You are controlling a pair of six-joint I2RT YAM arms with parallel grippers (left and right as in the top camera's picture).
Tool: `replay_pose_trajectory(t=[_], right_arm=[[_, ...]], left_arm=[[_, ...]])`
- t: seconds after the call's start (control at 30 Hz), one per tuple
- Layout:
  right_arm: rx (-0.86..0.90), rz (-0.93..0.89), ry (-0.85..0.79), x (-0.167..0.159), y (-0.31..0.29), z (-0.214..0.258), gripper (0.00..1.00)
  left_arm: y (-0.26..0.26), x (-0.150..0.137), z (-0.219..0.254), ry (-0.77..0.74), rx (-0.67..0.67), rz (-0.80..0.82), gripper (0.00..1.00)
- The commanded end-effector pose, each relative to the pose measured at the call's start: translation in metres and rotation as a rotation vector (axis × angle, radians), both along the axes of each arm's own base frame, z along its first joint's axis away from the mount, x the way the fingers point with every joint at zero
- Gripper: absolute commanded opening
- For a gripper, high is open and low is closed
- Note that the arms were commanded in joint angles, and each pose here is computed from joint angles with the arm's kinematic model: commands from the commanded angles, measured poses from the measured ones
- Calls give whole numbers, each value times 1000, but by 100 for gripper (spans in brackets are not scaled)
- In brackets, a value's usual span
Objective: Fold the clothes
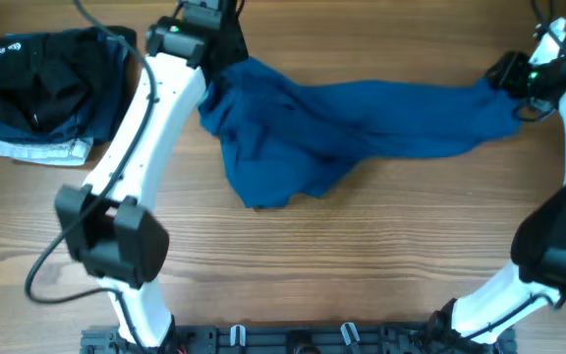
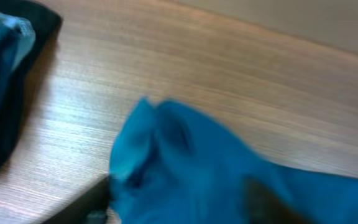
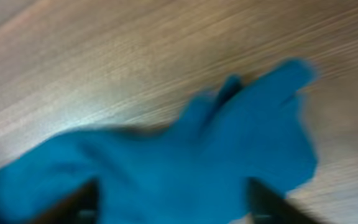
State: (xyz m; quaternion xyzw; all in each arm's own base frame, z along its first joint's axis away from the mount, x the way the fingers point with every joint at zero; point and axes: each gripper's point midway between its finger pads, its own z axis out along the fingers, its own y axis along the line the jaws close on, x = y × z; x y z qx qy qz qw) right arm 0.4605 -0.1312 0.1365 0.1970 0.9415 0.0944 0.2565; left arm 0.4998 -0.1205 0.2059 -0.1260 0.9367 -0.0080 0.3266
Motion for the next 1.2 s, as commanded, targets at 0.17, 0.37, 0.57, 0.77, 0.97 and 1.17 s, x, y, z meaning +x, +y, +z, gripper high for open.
replay_pose_trajectory(t=[0.17,0.37,0.57,0.77,0.97,1.17], right_arm=[[61,11,99,-31,17,12,100],[23,-33,281,-71,12,-9,100],[16,-45,266,-67,8,-8,100],[12,-45,255,-65,7,-7,100],[12,-45,255,-65,7,-7,100],[11,-45,251,-64,6,-7,100]], left_arm=[[-19,-60,10,170,-59,-116,98],[-58,-141,-36,464,9,-251,86],[-72,-186,-91,605,72,-278,77],[-76,-236,-140,752,98,-331,67],[-103,-280,-152,835,113,-523,56],[-113,-279,-178,752,170,-575,42]])
